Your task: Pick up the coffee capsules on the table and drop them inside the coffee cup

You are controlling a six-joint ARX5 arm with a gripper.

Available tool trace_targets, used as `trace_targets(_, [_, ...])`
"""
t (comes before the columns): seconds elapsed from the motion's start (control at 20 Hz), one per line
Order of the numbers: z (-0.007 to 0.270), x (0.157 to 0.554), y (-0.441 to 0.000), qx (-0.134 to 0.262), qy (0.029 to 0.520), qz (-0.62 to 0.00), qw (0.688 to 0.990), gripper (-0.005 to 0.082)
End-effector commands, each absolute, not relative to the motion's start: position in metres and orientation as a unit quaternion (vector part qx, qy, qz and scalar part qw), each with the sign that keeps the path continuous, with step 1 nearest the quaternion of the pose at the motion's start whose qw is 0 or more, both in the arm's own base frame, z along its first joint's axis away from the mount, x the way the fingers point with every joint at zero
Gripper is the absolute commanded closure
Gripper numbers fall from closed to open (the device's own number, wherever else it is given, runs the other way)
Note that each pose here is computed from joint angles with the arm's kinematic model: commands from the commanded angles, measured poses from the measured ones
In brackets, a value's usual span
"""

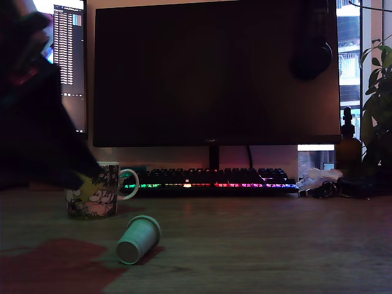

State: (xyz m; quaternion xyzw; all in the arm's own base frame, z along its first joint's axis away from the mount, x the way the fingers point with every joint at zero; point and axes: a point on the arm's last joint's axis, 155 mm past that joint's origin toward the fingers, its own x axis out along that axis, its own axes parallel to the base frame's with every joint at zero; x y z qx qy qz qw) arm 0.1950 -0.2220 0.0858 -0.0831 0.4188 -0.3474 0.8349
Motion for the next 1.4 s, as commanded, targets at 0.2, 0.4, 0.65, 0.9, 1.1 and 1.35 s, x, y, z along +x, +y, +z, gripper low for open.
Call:
trace_targets(0.2, [0.081, 0.203, -0.220, -0.083, 0.411, -0.324, 0.848, 0.0082])
trace_targets(0.4, [0.065, 0.207, -0.219, -0.077, 0.430, -0.304, 0.847, 0.0082])
trace_targets(0.65, [0.057, 0.215, -0.225, -0.056, 0.443, -0.288, 0.847, 0.0082])
trace_targets(0.9, [0.045, 0.216, -0.232, -0.027, 0.456, -0.280, 0.844, 0.0083])
trace_targets(1.1, [0.036, 0.218, -0.235, -0.014, 0.462, -0.274, 0.843, 0.0083])
trace_targets(1.35, [0.037, 0.227, -0.242, -0.002, 0.462, -0.263, 0.847, 0.0097])
